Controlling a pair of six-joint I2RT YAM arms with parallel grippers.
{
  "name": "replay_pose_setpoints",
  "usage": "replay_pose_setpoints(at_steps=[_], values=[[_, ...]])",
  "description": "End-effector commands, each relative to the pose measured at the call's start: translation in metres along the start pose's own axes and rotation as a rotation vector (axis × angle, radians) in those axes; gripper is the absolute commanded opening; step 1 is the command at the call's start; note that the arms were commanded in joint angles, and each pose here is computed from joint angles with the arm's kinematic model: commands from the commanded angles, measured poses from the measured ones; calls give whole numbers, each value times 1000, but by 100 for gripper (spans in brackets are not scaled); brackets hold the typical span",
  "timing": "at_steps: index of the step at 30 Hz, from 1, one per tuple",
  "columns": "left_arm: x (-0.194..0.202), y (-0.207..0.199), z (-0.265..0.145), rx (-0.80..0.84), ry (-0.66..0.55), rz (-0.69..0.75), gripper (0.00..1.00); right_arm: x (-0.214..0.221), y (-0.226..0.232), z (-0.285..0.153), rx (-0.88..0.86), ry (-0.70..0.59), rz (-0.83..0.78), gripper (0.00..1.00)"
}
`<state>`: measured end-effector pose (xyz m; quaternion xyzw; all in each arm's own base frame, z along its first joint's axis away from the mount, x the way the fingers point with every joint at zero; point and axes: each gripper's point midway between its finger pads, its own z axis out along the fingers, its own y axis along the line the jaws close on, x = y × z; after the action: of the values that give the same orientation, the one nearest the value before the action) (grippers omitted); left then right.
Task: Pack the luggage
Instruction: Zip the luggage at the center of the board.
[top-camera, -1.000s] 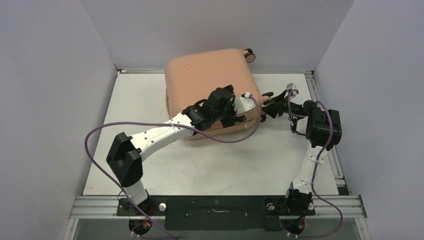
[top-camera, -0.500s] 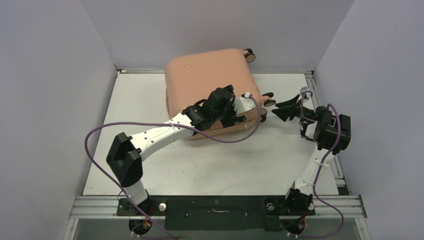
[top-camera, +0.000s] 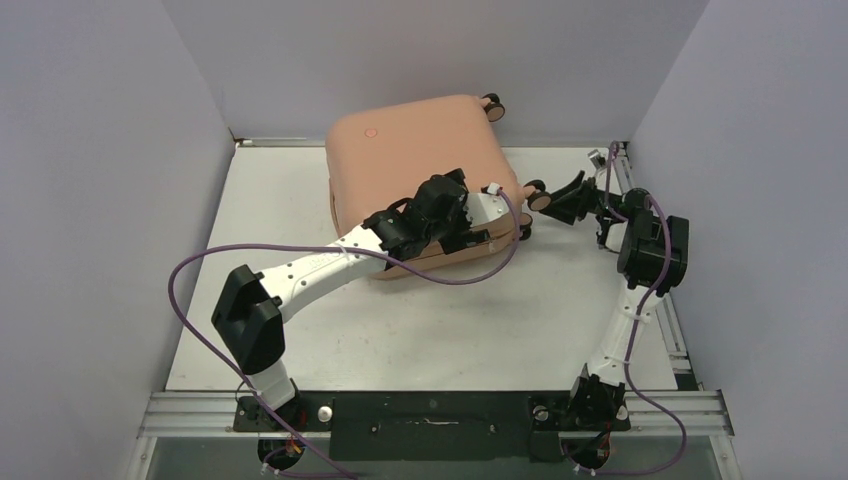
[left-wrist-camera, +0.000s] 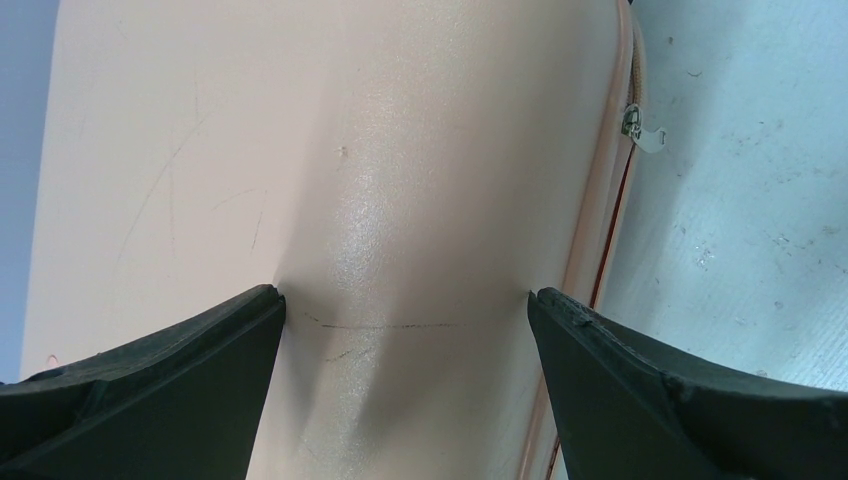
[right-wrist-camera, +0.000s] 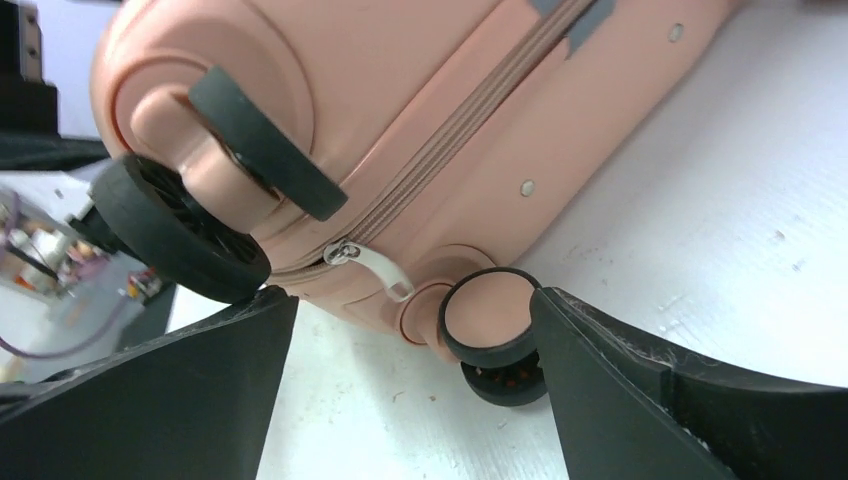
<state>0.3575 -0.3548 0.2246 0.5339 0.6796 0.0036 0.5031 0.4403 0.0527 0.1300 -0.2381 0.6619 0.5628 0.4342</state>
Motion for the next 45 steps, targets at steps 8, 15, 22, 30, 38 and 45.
replay_pose_setpoints(at_steps=[8,15,22,30,38,45], values=[[12,15,-8,-77,63,-24,96,-34,24,-26,80,-193,247,90],[8,20,-15,-95,53,-34,96,-34,10,-50,175,-479,559,90],[12,21,-14,-107,57,-36,96,-20,-51,-98,945,-429,284,90],[13,24,-15,-111,58,-19,96,-59,-14,-90,966,-198,-397,90],[14,31,-20,-118,56,-13,96,-46,-42,-94,755,-88,-357,90],[14,38,-29,-60,38,-21,96,-23,-74,-39,605,17,-317,96]])
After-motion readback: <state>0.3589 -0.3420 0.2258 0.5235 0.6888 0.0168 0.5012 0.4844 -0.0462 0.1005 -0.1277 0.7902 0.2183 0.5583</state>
